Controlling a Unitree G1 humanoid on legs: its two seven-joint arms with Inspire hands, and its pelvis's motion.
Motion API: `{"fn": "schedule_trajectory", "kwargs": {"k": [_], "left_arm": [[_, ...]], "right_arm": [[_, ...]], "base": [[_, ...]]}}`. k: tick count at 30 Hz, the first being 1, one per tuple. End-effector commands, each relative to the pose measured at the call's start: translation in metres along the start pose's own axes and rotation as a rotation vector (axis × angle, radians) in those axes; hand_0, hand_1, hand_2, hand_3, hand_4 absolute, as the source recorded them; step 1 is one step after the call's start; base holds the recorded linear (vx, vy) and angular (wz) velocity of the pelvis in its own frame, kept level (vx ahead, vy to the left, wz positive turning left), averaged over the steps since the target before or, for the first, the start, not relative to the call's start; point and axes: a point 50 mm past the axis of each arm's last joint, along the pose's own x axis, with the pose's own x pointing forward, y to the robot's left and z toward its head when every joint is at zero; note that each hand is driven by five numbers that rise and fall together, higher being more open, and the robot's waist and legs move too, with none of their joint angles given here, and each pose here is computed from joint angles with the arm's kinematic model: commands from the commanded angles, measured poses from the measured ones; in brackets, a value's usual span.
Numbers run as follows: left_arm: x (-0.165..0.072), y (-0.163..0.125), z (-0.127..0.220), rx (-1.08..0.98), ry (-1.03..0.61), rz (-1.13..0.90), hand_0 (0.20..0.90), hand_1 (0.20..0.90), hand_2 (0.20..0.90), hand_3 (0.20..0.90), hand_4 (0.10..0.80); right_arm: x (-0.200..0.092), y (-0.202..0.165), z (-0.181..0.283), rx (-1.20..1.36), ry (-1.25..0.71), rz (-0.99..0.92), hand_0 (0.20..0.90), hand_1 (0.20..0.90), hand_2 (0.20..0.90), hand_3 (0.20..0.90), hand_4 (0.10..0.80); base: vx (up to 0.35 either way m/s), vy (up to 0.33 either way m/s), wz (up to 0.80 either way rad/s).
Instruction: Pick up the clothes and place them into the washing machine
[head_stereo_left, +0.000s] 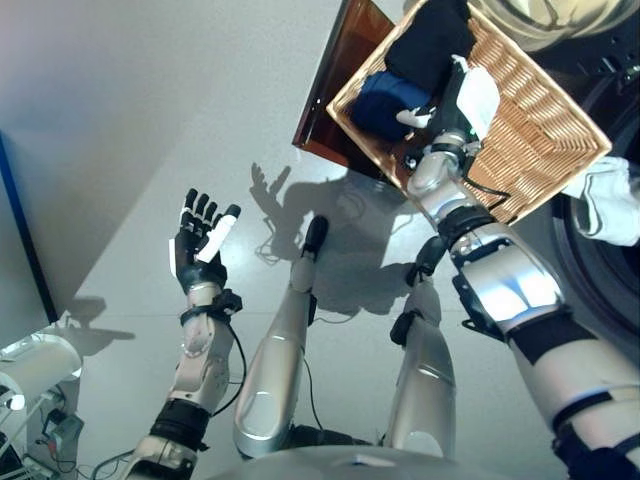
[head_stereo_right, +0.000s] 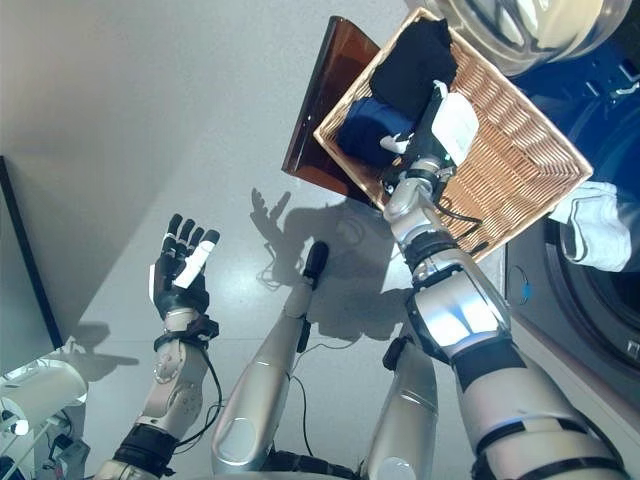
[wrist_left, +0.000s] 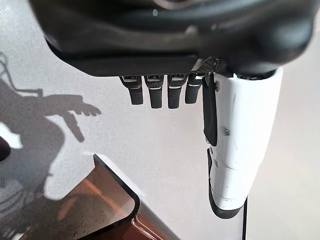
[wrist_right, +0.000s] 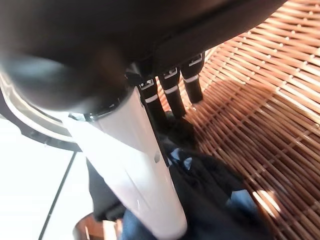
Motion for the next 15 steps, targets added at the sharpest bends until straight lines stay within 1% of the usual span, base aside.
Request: {"fn": "schedule_trajectory", "kwargs": {"k": [1, 15], "left_arm": [[-0.001, 0.000, 0.036, -0.014, -0.162, -0.059, 0.900, 0.900, 0.900, 0.900, 0.800], [-0.002, 0.001, 0.033, -0.003, -0.149, -0.064, 0.900, 0.900, 0.900, 0.900, 0.800]], "right_arm": [[0.021, -0.030, 0.059, 0.108, -0.189, -0.098, 0.200, 0.200, 0.200, 0.200, 0.300], [0.024, -0.034, 0.048, 0.086, -0.173, -0.113, 0.200, 0.200, 0.200, 0.200, 0.300]], "base": [[0.000, 0.000, 0.00], [0.000, 0.000, 0.00]]}}
